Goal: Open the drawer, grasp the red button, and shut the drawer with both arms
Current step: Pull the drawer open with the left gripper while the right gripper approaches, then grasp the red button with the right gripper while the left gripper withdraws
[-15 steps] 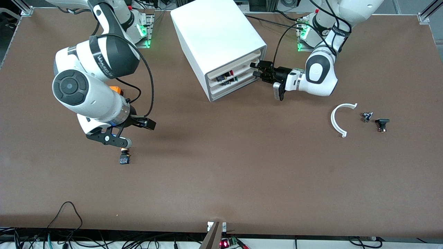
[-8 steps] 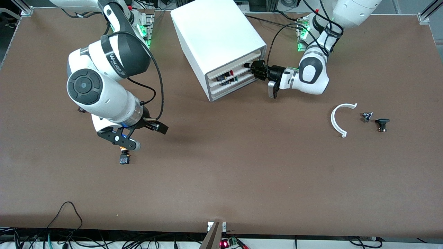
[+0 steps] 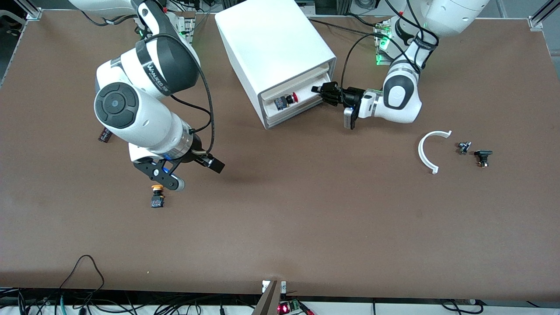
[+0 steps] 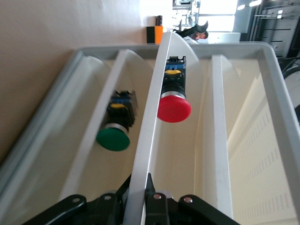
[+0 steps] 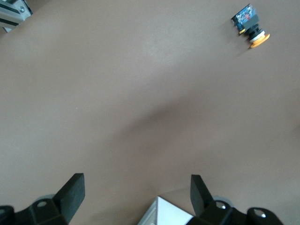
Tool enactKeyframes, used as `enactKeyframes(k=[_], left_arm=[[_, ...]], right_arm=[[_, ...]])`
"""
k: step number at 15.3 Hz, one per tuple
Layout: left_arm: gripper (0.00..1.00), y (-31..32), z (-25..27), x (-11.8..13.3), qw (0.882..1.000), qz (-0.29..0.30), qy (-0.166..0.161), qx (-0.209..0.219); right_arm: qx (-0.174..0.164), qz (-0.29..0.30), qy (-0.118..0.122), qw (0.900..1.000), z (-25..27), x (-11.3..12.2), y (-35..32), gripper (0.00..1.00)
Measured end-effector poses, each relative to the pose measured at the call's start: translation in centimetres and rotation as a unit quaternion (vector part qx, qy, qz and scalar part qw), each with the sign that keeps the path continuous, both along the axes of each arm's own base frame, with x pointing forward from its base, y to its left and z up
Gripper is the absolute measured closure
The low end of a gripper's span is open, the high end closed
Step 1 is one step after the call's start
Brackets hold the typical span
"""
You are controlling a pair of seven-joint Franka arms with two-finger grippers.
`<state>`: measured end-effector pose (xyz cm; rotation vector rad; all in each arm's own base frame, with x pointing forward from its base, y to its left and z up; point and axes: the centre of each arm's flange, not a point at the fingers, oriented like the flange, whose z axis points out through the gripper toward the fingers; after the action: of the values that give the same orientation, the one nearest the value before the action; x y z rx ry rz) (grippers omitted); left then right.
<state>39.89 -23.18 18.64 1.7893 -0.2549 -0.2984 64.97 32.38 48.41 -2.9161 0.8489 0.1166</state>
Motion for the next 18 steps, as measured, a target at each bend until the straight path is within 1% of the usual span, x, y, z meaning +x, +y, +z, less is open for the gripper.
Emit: enactKeyframes(k=[2,7,8,10,11,14,15,16,18], left_arm=[[0.90,1.8,0.6,2.7,1.000,0.007,-0.004,0.014],[0.90,5.1,0.0,7.4,1.000,0.018,-0.006,0.019],[0.90,5.5,0.0,8.2,1.000,0.018,-0.006,0.019],[0.90,5.7,-0.1,8.9,1.000,0.016,-0.005,0.019],[0.85,5.8,-0.4,9.2,0.999,0.022,-0.004,0.028],[0.61,6.3,-0.7,9.8,0.999,0.026,-0.003,0.047],[0.52,6.7,-0.4,10.3,0.998,0.021,-0.003,0.060],[0.41,7.3,0.1,10.9,0.997,0.013,-0.001,0.077],[0.23,8.1,2.4,12.7,0.993,-0.011,0.011,0.120]], right_arm=[[0.003,-0.020,-0.004,1.000,0.0,-0.6,1.9,0.00],[0.013,-0.074,-0.008,0.997,-0.8,-3.2,8.0,0.00],[0.014,-0.084,-0.007,0.996,-1.0,-3.7,9.1,0.00],[0.018,-0.105,-0.007,0.994,-1.5,-4.7,11.2,0.00],[0.019,-0.117,-0.005,0.993,-1.8,-5.3,12.2,0.00],[0.017,-0.157,0.006,0.987,-3.1,-7.3,15.5,0.00],[0.015,-0.174,0.010,0.985,-3.6,-8.0,16.6,0.00],[0.015,-0.189,0.013,0.982,-4.0,-8.7,17.5,0.00],[0.014,-0.214,0.019,0.977,-5.0,-9.9,19.4,0.00]])
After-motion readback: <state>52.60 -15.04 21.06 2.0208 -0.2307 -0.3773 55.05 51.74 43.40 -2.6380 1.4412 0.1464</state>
